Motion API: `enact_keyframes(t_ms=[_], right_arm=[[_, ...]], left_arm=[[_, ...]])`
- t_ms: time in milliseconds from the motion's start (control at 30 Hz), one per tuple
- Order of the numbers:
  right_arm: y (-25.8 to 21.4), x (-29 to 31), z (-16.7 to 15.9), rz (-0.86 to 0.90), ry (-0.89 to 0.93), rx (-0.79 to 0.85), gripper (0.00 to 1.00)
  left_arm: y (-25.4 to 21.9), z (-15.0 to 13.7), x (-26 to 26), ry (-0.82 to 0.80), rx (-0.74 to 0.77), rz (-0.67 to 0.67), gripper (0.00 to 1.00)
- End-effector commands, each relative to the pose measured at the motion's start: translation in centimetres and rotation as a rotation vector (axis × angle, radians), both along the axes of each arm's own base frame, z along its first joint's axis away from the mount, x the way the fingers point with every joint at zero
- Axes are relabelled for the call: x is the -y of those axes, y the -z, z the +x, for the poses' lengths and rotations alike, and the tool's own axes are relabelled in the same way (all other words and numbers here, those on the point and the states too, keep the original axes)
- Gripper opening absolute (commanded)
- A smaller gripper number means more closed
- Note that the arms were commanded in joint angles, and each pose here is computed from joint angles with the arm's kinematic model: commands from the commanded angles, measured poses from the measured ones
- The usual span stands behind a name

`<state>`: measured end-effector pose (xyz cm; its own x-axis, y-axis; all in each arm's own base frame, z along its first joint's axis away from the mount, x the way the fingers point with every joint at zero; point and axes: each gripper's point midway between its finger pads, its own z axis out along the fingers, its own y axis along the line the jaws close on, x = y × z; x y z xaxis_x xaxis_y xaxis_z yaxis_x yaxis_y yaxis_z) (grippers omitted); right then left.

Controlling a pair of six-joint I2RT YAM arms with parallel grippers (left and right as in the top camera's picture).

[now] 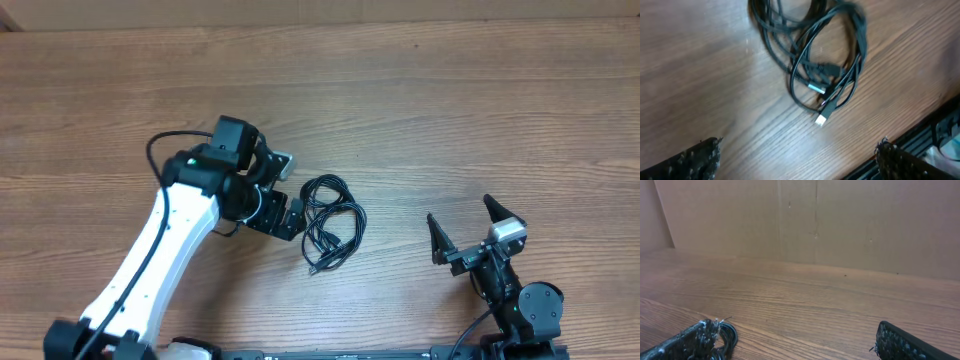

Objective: Untangle cables
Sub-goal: 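Move the left gripper forward and over the black cable bundle, then lower the left gripper and close it on the cable loops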

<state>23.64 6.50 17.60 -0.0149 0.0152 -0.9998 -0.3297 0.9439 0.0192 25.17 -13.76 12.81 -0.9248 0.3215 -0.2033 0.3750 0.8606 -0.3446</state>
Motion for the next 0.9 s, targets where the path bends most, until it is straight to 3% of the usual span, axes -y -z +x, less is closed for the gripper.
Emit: enact_keyframes(t_ms=[0,267,600,667,700,733,867], right_arm=[[0.2,0.2,0.1,0.003,0.01,0.003,1.0],[0.2,0.2,0.1,0.003,0.01,0.003,1.0],[0.2,0.2,0.1,0.003,0.01,0.003,1.0],[0.2,0.2,0.1,0.003,0.01,0.003,1.0],[0.2,0.2,0.1,0.003,0.01,0.003,1.0],[0.2,0.2,0.1,0.003,0.01,0.003,1.0],[0.2,0.2,0.1,0.003,0.01,0.003,1.0]], left_arm=[[1.3,0.3,0.1,-0.004,-0.058,0.026,1.0],[4.2,1.1,0.7,0.0,-0.13,0.027,1.0],[4.4,3.7,4.7,0.036,-0.084,-0.188,1.0],[4.3,4.2,4.9,0.039,-0.064,-0.195,0.9],[4.3,4.4,4.9,0.036,-0.055,-0.195,0.92],[4.3,4.6,5.0,0.022,-0.054,-0.197,1.0],[4.5,5.0,4.9,-0.079,-0.085,-0.176,1.0]])
